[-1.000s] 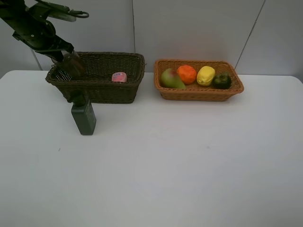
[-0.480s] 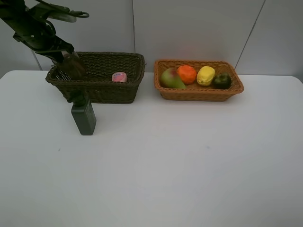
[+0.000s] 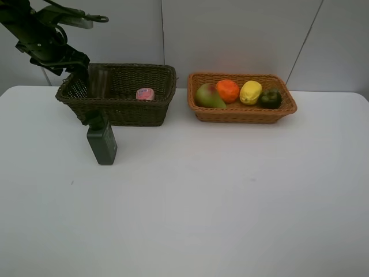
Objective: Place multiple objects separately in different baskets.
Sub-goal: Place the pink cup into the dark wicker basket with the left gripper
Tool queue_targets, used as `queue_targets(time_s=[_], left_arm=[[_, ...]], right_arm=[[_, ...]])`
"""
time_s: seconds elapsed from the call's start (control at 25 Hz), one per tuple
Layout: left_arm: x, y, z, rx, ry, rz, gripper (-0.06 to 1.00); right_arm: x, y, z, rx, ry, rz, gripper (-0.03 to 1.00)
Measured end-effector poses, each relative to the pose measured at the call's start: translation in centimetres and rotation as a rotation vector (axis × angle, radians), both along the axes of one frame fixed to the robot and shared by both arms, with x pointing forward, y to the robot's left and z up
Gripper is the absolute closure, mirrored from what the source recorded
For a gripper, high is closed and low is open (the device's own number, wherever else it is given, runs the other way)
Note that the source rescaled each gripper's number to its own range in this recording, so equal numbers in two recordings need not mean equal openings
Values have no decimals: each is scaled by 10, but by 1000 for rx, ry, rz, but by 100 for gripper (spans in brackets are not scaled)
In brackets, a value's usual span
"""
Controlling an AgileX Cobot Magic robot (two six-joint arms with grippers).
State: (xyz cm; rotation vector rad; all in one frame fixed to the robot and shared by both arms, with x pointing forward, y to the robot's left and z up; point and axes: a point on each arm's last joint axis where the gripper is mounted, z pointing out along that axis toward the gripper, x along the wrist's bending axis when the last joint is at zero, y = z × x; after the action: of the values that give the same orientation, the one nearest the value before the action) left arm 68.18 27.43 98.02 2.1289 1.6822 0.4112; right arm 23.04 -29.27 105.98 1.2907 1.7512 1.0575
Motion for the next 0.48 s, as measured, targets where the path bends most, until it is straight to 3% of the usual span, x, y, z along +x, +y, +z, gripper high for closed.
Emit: queue_targets(time_s=[0.48], left_arm=[[-8, -1, -1, -8, 80, -9, 4]], right_arm=[[0, 0, 0, 0, 0, 0, -2]])
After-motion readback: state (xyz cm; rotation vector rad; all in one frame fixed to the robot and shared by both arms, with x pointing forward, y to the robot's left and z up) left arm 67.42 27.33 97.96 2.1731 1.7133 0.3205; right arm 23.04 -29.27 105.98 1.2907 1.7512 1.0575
